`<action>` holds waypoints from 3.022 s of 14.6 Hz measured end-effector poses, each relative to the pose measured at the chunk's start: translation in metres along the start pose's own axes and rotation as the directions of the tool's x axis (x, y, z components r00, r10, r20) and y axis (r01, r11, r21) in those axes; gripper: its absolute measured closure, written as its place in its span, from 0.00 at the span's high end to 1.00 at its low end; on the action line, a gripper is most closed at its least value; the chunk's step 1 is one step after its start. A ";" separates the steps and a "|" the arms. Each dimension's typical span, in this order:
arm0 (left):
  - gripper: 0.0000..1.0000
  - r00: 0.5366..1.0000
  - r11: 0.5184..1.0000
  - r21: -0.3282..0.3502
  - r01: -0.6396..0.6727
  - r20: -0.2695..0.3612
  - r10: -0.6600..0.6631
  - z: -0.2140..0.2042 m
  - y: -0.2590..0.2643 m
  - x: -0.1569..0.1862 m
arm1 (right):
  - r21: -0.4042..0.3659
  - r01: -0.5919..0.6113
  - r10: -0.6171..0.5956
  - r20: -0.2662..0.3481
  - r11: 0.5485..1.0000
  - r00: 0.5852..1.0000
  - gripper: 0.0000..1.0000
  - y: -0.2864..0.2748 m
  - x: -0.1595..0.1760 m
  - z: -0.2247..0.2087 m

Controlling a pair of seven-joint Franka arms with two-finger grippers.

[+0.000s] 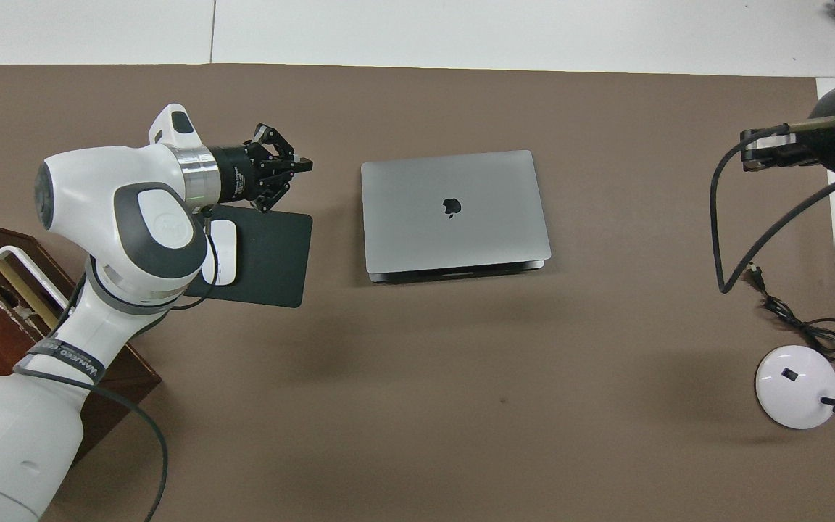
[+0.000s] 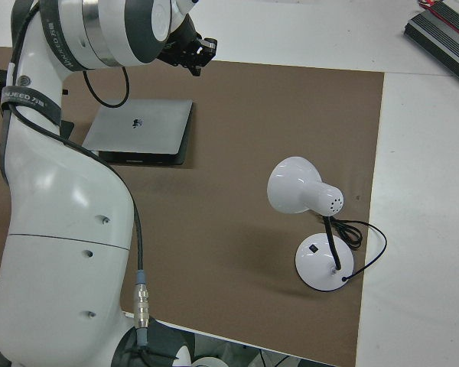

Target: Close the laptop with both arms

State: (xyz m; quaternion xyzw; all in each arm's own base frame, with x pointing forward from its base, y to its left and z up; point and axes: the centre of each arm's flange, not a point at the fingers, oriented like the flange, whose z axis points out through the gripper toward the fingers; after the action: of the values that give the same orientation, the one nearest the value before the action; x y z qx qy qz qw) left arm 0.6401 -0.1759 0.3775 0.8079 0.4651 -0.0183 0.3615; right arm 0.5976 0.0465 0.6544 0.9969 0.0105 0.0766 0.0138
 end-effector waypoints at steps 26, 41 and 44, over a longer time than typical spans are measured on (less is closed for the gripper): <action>0.01 0.740 0.481 0.621 -0.619 0.258 0.621 -0.268 0.013 -0.014 | -0.008 0.001 -0.001 0.045 1.000 0.999 1.00 0.003 -0.044 -0.003; 0.99 0.685 0.415 0.639 -0.647 0.248 0.685 -0.253 0.014 -0.033 | -0.012 -0.013 0.013 0.056 1.000 0.998 1.00 0.011 -0.052 0.012; 1.00 0.671 0.402 0.634 -0.661 0.257 0.696 -0.247 0.016 -0.040 | -0.012 -0.013 0.013 0.052 1.000 0.999 1.00 0.011 -0.052 0.011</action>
State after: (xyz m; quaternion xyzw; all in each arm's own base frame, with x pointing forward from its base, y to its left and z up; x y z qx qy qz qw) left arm 0.5540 -0.0620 0.5839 0.9977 0.0639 -0.0202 0.0022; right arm 0.5482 0.0338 0.6359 0.9985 0.0033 0.0507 0.0193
